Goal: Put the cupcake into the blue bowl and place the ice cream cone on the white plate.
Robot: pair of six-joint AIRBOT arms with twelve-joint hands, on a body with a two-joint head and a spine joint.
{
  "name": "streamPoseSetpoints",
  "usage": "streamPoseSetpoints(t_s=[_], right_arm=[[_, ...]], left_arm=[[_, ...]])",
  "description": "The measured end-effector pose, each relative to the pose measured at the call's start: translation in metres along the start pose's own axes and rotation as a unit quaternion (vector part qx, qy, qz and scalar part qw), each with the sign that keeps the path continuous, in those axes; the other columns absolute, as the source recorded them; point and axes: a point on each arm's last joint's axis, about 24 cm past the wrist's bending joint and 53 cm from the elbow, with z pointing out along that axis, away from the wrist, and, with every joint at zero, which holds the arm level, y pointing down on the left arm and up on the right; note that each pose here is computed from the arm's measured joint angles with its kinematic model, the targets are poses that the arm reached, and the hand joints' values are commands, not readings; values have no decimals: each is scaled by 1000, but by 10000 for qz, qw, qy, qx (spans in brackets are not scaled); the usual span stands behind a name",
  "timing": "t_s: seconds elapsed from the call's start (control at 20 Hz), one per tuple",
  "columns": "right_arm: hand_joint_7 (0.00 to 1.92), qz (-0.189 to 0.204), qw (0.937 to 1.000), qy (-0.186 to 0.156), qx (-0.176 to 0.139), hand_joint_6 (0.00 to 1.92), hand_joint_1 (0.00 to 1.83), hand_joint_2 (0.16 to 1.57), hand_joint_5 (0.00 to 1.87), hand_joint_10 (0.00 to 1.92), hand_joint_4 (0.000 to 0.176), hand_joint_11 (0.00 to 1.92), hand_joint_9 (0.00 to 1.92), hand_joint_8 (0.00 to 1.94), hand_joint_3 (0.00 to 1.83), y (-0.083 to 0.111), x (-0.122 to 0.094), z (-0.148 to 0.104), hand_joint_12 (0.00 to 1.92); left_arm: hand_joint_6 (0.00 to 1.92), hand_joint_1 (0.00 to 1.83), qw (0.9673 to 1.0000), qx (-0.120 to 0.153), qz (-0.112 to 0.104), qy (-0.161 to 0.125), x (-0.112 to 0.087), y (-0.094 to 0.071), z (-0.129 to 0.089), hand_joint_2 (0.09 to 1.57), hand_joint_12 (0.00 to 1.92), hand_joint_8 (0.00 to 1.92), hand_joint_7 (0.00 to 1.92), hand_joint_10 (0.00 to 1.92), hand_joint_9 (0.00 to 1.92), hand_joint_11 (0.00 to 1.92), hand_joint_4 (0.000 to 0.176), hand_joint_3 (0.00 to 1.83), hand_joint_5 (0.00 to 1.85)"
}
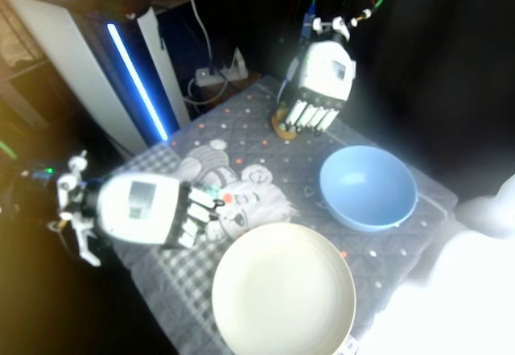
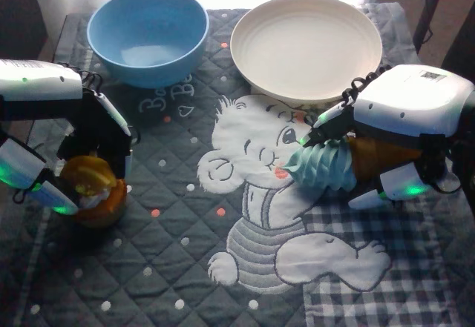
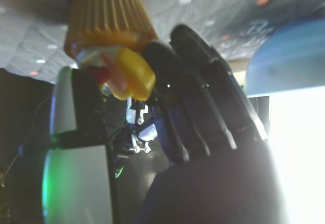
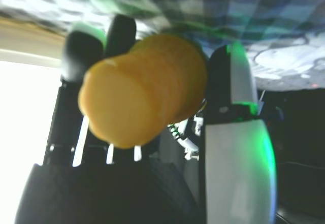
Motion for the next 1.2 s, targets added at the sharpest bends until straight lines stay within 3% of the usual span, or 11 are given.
streamPoseSetpoints(t_s=[0.1,0.3,0.4,0.5,0.7,0.75,0.85,0.9,1.0,1.1,1.2], right_arm=[[1185,10,10000,-24,-19,886,1280,1085,920,672,0,1152,1353,837,1,1,-1,0,1321],[1248,78,9998,-155,-90,820,1287,1055,990,685,0,1034,1275,700,1,3,-9,-1,1418],[1192,123,9995,-261,-139,813,1283,1072,972,708,0,1035,1270,826,0,5,-14,-1,1431],[1136,69,9991,-357,-206,760,1279,1085,980,969,0,1018,1212,959,0,9,-20,-1,1526],[1119,118,9964,-777,-324,751,1278,1097,955,964,0,1159,1302,1001,0,15,-44,-10,1485],[1133,92,9948,-940,-368,775,1278,1093,953,909,0,1137,1290,964,1,18,-53,-14,1459],[1109,66,9923,-1143,-475,846,1273,1105,922,836,0,1053,1207,986,1,24,-64,-20,1386],[1107,11,9904,-1273,-530,844,1273,1107,918,805,0,1057,1208,990,0,28,-71,-24,1349],[1104,-96,9871,-1487,-584,786,1274,1103,944,799,0,1014,1194,1005,0,33,-83,-27,1347],[1129,-149,9833,-1711,-600,793,1277,1094,951,784,0,1022,1209,953,0,35,-97,-30,1325],[1173,-155,9780,-1959,-696,793,1282,1075,981,677,0,1052,1257,852,0,41,-115,-32,1260]], left_arm=[[900,1389,10000,-2,-39,-6,0,1,1,1062,1129,627,1071,1020,1074,874,0,0,1034],[623,1402,9999,-6,-62,-101,-4,3,1,1021,1087,460,1193,935,1151,974,0,0,1145],[775,1394,9997,11,-48,-232,-9,3,1,1050,1206,627,1116,1025,1077,871,0,0,1066],[751,1397,9991,-17,-2,-420,-18,6,-3,1045,1170,592,1160,1022,1082,870,0,0,1051],[631,1400,9954,-201,-92,-935,-46,18,-22,1029,1181,506,1235,994,1105,867,0,4,1080],[667,1400,9939,-204,-134,-1077,-54,19,-27,1041,1169,586,1199,1018,1088,883,0,0,1051],[383,1409,9912,-83,-133,-1313,-69,12,-31,1006,1152,482,1276,938,1168,916,0,0,1193],[554,1405,9890,17,-112,-1475,-79,7,-34,1019,1053,523,1224,915,1156,968,0,2,1122],[419,1308,9837,193,-99,-1783,-98,-3,-42,1019,1120,704,1262,546,1314,1098,0,1,1182],[437,1308,9785,274,-5,-2042,-114,-10,-49,1011,989,614,1308,369,1368,1117,0,1,1179],[495,1306,9696,340,83,-2422,-138,-15,-60,1008,930,530,1340,67,1423,1047,0,0,1163]])
